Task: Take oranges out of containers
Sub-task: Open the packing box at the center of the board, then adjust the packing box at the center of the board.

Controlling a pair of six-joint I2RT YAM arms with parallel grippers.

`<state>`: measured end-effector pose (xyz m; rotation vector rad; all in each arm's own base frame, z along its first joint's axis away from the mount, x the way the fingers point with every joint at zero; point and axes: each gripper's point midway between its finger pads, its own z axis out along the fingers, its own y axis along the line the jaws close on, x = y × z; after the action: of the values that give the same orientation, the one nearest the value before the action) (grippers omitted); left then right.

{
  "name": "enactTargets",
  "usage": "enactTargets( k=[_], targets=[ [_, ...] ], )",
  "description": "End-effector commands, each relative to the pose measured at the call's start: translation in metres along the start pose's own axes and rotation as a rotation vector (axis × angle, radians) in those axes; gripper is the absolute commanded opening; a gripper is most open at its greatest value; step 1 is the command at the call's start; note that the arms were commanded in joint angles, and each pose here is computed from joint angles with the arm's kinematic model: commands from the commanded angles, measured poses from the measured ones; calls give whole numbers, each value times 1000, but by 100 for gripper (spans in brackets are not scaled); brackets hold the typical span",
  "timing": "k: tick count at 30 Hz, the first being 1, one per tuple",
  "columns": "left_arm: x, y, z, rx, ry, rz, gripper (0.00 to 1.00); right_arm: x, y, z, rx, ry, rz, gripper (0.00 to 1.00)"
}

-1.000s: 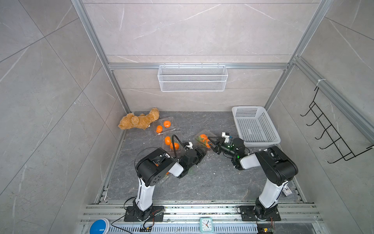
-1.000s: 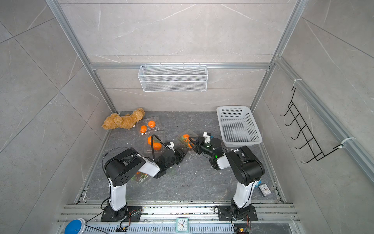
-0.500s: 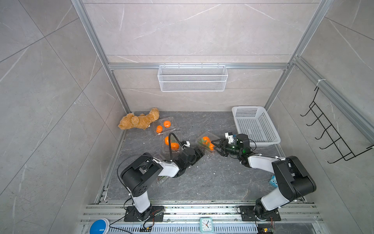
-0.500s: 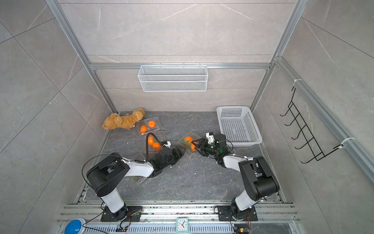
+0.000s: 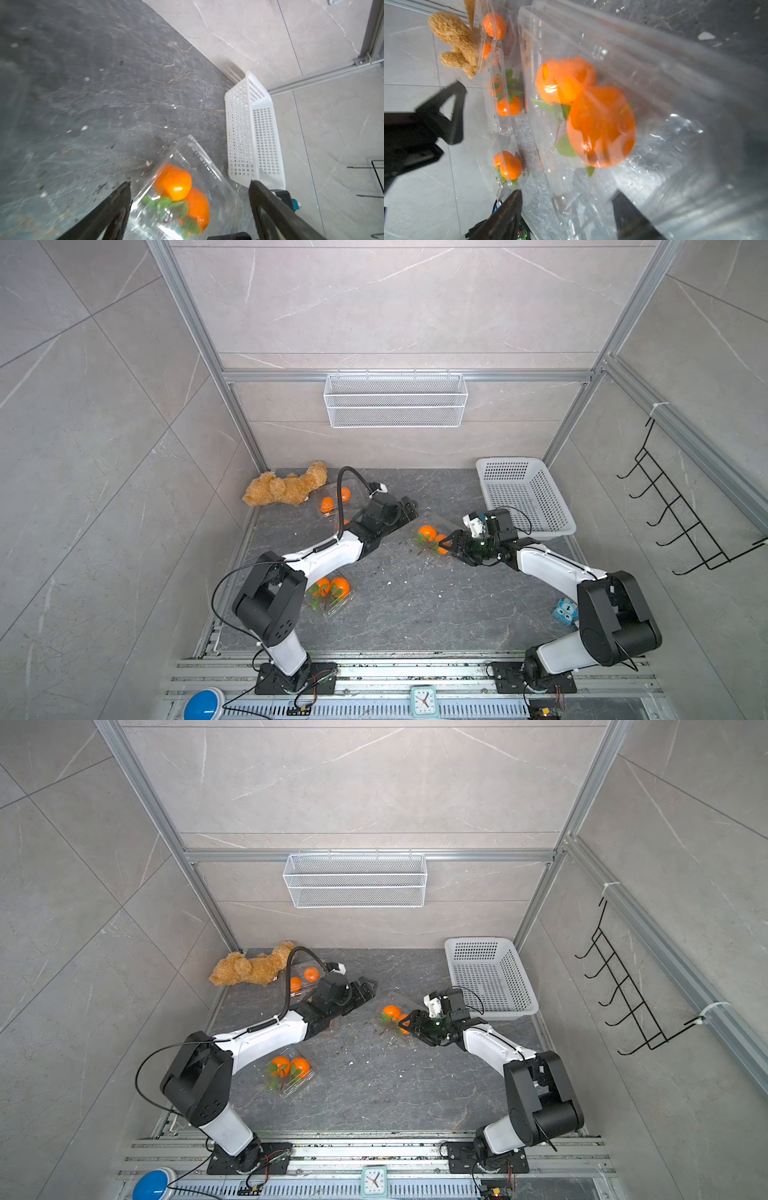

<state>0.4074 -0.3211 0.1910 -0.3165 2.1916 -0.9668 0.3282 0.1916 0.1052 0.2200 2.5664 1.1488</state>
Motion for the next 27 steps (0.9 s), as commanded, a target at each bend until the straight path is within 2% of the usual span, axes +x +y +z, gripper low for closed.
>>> enactTargets(
  k=[1,4,8,27],
  targets=[
    [16,-22,20,42,125,90,90,4,-1,-9,52,29,-72,72],
    [19,-41,36,90,156,101,91,5,1,-14,69,40,-101,73],
    [39,-51,51,102,202,127,91,2,-1,-17,108,50,-122,74],
    [79,-21,61,5,288,159,91,-18,-30,-29,366,48,-173,76]
  ],
)
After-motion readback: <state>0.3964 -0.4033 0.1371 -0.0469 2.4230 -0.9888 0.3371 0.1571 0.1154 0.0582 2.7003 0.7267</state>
